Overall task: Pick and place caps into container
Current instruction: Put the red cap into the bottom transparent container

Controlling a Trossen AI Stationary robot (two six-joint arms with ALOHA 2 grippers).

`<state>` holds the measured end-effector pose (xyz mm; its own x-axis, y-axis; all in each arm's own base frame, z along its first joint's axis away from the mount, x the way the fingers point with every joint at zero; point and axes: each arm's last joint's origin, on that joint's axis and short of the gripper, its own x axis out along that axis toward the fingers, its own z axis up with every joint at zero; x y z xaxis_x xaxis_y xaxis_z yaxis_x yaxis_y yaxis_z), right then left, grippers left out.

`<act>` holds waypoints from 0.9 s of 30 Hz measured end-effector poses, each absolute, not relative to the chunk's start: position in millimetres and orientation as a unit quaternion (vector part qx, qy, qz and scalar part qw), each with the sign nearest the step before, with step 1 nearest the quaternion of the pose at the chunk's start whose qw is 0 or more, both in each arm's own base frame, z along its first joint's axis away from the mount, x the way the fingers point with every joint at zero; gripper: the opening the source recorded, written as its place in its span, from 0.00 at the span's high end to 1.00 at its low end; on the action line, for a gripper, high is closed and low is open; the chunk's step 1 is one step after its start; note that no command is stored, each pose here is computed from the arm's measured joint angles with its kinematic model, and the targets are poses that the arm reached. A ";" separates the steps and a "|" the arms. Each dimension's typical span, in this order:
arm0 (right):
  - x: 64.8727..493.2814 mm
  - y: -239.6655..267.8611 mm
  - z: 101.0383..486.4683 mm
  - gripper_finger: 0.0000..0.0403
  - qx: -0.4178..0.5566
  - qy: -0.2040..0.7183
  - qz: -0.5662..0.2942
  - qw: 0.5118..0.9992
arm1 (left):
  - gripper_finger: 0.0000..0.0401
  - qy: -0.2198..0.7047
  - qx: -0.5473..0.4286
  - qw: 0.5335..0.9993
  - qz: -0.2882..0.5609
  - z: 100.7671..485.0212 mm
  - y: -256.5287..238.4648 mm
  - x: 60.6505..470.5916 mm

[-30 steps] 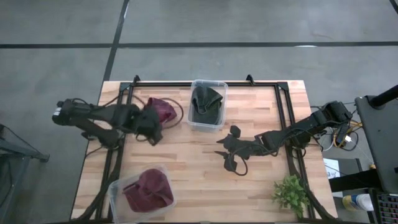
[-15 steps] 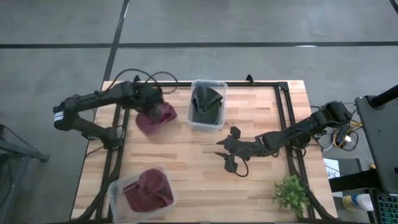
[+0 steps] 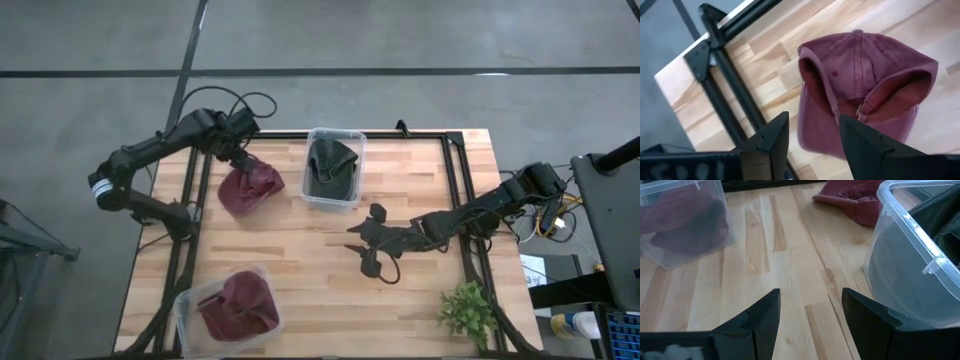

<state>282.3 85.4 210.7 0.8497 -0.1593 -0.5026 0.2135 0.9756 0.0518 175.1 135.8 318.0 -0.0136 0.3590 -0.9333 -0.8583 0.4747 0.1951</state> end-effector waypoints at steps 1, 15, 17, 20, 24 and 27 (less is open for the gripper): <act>282.2 85.3 210.5 0.48 0.053 0.256 -0.097 0.960 | 0.59 0.546 -0.227 0.665 0.456 314.7 138.8 176.2; 280.6 84.8 207.2 0.48 0.060 0.260 -0.100 0.958 | 0.59 0.658 -0.233 0.594 0.401 250.1 147.8 167.0; 280.3 84.7 206.7 0.48 0.059 0.261 -0.100 0.958 | 0.59 0.661 -0.235 0.590 0.400 244.9 148.7 164.4; 280.4 84.8 206.8 0.48 0.061 0.261 -0.101 0.958 | 0.59 0.660 -0.238 0.588 0.403 236.8 150.6 161.6; 280.6 84.9 207.1 0.48 0.062 0.259 -0.100 0.959 | 0.59 0.652 -0.242 0.595 0.404 229.1 152.4 161.2; 281.1 85.0 207.8 0.48 0.064 0.253 -0.099 0.960 | 0.59 0.645 -0.241 0.601 0.406 226.4 153.3 162.5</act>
<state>281.1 85.0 207.8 0.8517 -0.1583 -0.4995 0.2234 0.9720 0.0731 162.5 153.3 226.4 -0.1610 0.1776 -0.9708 -0.7981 0.5553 0.2339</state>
